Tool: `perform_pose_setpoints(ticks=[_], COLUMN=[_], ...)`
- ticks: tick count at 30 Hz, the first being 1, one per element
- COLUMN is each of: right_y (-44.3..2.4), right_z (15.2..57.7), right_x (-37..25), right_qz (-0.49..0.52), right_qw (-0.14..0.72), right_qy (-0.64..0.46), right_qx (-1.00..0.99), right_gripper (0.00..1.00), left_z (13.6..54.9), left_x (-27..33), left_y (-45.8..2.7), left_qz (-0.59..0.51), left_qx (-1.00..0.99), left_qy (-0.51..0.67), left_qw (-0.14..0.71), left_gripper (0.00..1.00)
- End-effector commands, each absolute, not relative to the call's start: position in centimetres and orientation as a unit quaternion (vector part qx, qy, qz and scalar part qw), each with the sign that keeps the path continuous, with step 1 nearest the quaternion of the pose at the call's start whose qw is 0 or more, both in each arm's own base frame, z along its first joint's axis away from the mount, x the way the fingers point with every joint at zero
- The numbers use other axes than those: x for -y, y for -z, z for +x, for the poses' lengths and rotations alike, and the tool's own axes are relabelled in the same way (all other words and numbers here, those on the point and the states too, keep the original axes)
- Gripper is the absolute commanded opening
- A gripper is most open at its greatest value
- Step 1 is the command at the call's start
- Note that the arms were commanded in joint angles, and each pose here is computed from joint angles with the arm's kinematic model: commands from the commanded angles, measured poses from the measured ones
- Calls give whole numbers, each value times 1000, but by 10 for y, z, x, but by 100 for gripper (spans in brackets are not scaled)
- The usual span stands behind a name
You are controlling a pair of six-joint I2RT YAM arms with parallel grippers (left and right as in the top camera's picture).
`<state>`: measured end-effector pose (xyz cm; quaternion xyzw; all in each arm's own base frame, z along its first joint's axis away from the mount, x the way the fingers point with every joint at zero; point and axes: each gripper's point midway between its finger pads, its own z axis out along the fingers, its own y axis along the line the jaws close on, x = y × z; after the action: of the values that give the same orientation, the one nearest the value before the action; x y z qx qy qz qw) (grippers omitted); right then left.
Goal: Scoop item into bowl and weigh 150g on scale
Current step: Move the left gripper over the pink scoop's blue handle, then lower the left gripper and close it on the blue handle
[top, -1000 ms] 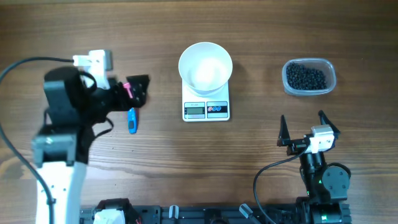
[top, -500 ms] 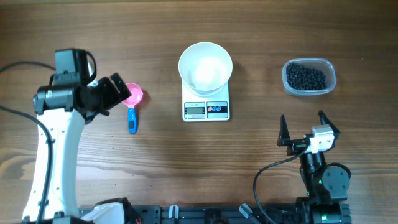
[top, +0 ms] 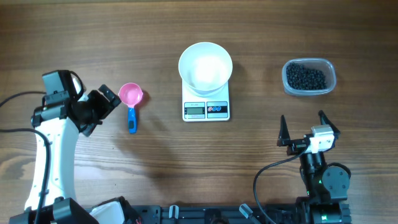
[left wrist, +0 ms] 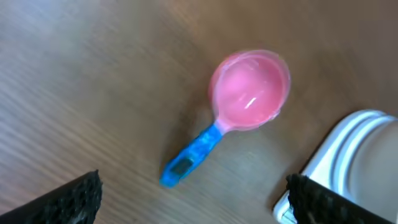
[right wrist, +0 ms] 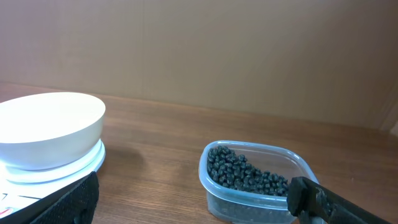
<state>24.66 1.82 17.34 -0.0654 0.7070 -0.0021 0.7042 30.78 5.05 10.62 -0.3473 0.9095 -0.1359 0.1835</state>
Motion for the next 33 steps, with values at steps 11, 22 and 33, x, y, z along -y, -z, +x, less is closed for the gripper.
perform_pose_setpoints(ticks=[11, 22, 33], right_y=[-175, -175, -175], right_z=[246, 246, 246], right_x=[-18, -18, -18], right_qz=[-68, -67, -68], right_qw=[708, 708, 708], right_qy=[6, 6, 6], right_qx=[-703, -703, -703], right_gripper=[100, 100, 100], left_z=[308, 314, 308], left_x=[-45, -22, 12], left_y=[-55, -23, -5], left_qz=[-322, -238, -140], left_qx=[-922, -949, -972], left_qy=[134, 153, 154], left_qw=[170, 139, 109], left_gripper=[100, 100, 100])
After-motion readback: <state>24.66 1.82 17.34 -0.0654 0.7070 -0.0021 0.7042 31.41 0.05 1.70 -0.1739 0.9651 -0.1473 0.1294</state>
